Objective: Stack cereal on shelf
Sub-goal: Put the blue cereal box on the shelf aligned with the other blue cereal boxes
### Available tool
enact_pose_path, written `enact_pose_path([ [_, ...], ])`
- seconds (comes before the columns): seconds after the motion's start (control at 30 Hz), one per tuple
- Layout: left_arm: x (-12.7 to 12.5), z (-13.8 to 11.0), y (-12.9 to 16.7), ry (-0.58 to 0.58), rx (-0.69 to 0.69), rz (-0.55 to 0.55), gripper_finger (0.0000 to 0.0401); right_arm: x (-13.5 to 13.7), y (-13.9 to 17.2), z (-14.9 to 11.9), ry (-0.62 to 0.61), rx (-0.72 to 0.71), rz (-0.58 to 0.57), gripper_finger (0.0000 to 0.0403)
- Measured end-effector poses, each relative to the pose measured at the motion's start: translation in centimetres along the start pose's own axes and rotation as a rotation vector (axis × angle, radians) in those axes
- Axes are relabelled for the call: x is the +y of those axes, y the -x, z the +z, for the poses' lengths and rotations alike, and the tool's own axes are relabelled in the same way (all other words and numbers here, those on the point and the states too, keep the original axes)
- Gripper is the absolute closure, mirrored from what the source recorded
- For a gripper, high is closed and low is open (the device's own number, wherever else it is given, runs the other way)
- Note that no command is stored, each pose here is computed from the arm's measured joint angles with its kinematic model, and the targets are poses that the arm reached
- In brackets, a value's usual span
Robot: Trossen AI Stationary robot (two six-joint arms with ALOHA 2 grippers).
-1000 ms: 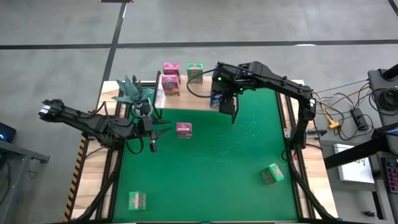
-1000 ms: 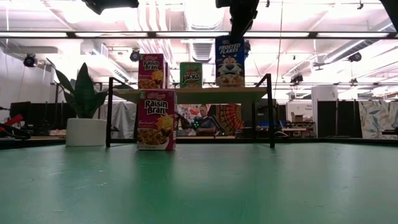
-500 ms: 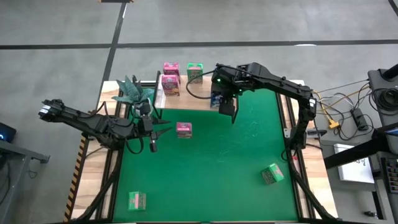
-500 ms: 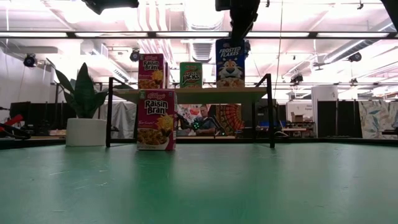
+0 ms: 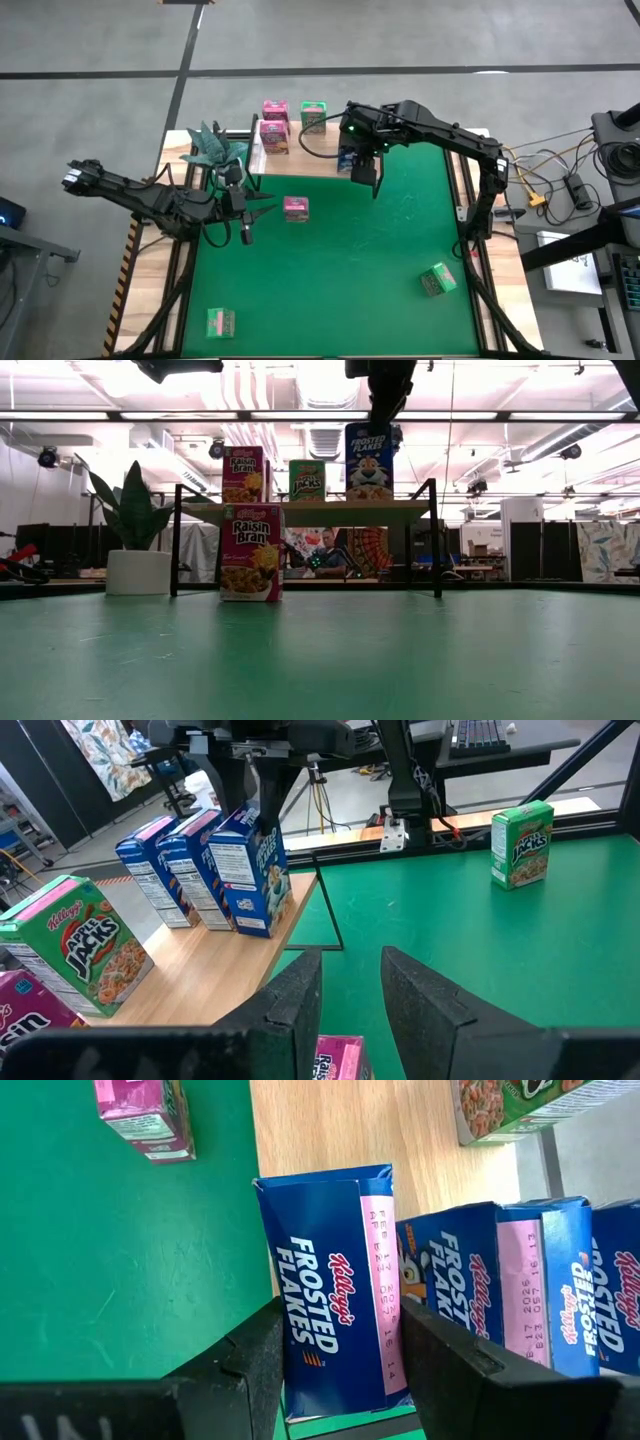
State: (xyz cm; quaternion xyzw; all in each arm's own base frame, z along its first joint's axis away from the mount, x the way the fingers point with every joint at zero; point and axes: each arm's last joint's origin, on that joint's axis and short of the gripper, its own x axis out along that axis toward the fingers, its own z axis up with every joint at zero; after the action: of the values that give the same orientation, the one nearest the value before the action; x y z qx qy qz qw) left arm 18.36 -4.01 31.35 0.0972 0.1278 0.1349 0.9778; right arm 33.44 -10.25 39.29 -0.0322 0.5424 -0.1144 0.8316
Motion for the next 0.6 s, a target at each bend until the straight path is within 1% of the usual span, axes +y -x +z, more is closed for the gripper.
enact_pose_path([
  [0.2, 0.0, 0.01, 0.0, 0.0, 0.0, 0.0, 0.0313, 0.0, 0.0, 0.0, 0.006, 0.0, 0.001, 0.0231],
  [0.43, 0.0, 0.0, 0.0, 0.0, 0.0, 0.0, 0.0313, 0.0, 0.0, 0.0, -0.005, 0.0, 0.0, 0.0248],
  [0.5, 0.0, 0.0, 0.0, 0.001, 0.0, 0.0, 0.0313, 0.0, 0.0, 0.0, -0.01, 0.0, 0.0, 0.0243],
  [0.6, 0.0, 0.0, 0.0, 0.0, 0.0, 0.0, 0.0313, 0.0, 0.0, 0.0, -0.01, 0.0, 0.0, 0.0224],
])
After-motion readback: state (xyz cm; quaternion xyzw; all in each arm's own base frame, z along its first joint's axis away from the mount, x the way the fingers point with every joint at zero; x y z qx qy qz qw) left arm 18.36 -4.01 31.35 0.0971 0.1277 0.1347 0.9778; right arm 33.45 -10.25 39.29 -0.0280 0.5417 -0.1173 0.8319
